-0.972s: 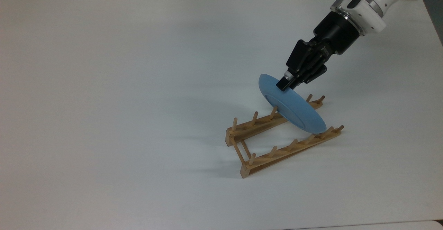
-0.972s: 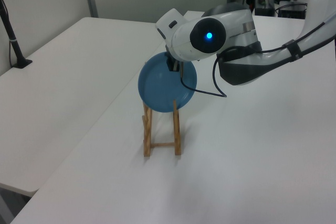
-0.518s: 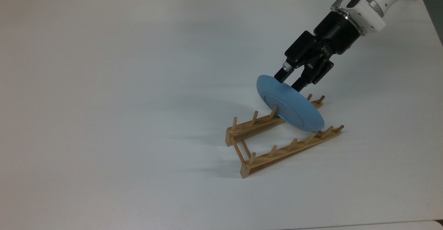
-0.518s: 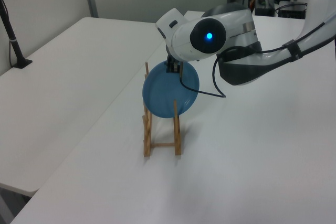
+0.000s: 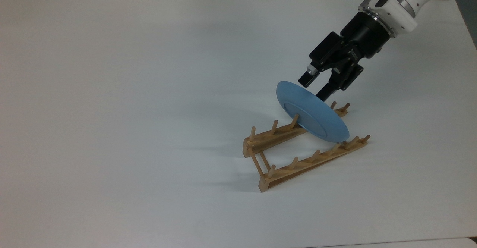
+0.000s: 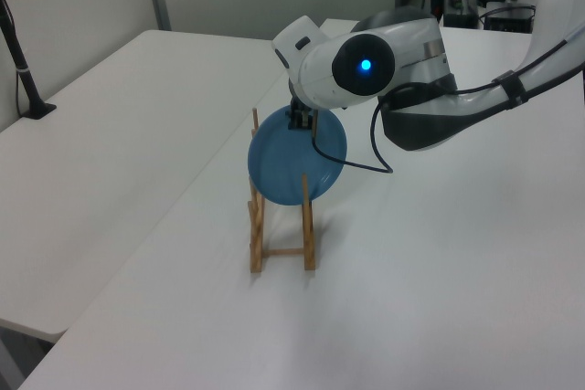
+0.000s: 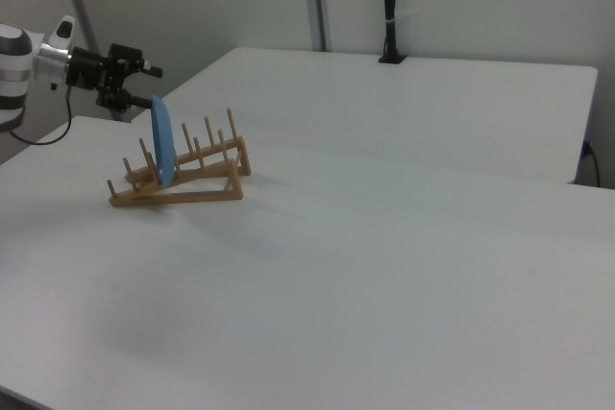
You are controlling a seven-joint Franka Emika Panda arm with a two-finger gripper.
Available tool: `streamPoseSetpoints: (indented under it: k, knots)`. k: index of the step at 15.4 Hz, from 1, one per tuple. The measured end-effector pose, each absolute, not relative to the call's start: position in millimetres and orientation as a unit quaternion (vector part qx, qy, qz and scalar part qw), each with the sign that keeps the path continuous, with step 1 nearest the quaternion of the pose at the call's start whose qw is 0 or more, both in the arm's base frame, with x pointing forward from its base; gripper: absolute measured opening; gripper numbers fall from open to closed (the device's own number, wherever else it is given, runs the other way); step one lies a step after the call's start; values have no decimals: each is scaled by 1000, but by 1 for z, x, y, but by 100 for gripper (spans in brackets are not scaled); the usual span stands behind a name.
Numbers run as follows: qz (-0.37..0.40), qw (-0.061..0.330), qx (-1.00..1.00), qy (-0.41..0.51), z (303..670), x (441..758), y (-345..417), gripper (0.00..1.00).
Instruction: Place plate in plate rack
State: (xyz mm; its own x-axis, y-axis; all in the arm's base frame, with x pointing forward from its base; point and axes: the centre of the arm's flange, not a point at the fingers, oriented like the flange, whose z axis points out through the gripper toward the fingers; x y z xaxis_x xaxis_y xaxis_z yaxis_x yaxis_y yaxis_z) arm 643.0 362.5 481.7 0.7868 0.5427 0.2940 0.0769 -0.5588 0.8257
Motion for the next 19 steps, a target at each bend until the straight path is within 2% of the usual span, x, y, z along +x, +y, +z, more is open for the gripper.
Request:
streamPoseSetpoints:
  k: [1, 5, 8, 11, 16, 19]
  knots:
    - [272, 428, 842, 185, 481, 641, 367, 100]
    - [300, 392, 855, 161, 478, 625, 398, 100]
    - [325, 346, 872, 120, 484, 610, 418, 100]
    - [309, 262, 912, 64, 510, 601, 414, 100]
    - [242, 87, 965, -44, 590, 606, 344, 100]
    - [194, 39, 977, -81, 604, 617, 284, 100]
